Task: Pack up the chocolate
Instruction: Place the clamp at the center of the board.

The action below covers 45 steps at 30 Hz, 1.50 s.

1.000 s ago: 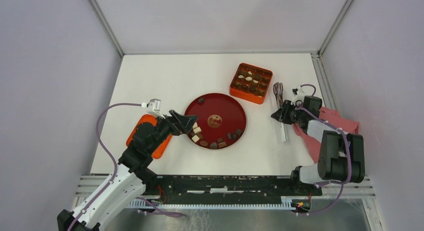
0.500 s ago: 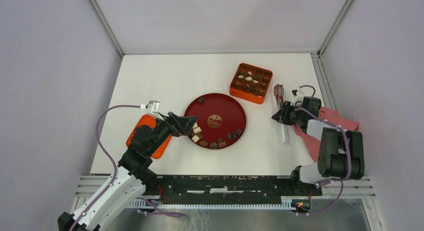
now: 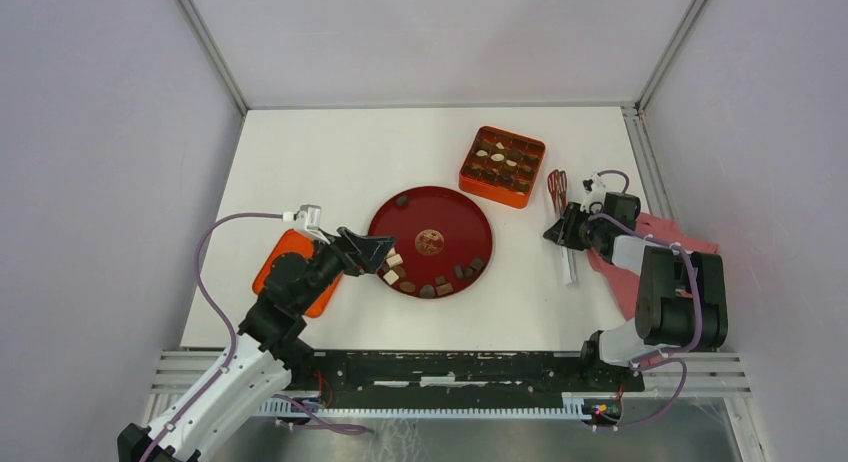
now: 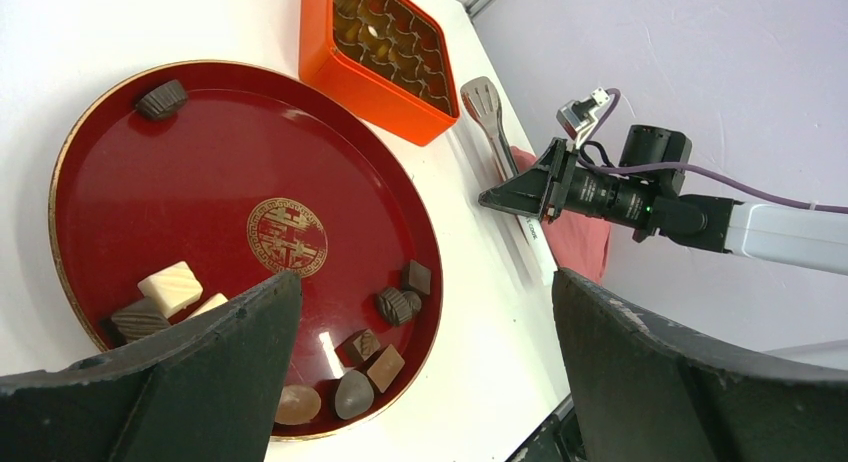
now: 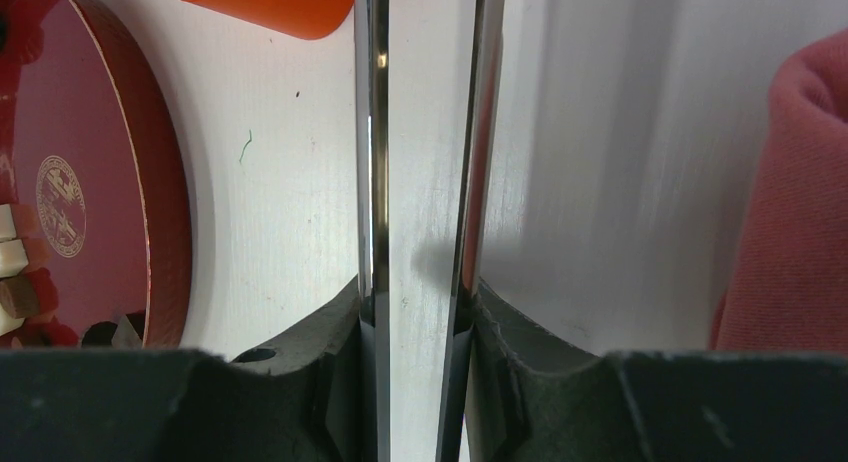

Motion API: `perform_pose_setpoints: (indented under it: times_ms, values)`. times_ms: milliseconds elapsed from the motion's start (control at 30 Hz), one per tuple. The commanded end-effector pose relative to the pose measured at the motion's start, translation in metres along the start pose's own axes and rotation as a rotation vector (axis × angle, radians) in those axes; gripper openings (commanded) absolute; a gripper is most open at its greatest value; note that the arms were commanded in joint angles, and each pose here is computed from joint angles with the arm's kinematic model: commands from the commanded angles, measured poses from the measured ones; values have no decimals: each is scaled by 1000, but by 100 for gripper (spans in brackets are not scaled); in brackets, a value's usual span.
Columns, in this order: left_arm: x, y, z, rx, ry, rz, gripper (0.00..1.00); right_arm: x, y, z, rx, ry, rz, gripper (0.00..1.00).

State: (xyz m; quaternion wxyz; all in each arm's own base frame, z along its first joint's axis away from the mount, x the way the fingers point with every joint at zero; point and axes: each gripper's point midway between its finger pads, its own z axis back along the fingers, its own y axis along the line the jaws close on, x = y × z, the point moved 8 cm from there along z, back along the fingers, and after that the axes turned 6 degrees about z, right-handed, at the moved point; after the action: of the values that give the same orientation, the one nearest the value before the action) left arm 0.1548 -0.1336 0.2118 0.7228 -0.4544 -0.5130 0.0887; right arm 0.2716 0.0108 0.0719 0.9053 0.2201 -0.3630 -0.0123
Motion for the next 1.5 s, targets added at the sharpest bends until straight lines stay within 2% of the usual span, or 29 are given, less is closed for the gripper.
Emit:
perform_pose_setpoints:
  times_ms: [0, 433, 867, 1100, 1233, 1400, 1433, 1467]
  values:
    - [8, -4, 0, -7, -48, 20, 100, 4, -6, -2, -49, 1, 32, 37]
    - [15, -1, 4, 96, -39, -25, 100, 22, -11, 11, -168, -43, 118, 42]
    - [20, -5, 13, 119, -43, -42, 100, 19, -17, 6, -191, 21, 121, 61]
    - [21, -7, 13, 117, -33, -42, 100, 25, -13, 9, -170, 1, 142, 62]
    - [21, -8, 11, 126, -11, -54, 100, 53, -2, 27, -136, -75, 266, 65]
    - [23, -8, 7, 129, 0, -82, 100, 91, 26, 60, 12, -256, 652, 67]
    - [23, -9, 6, 128, 0, -89, 100, 97, 31, 64, 37, -312, 729, 73]
    - [25, -10, 4, 126, -1, -97, 100, 104, 38, 68, 72, -378, 822, 83]
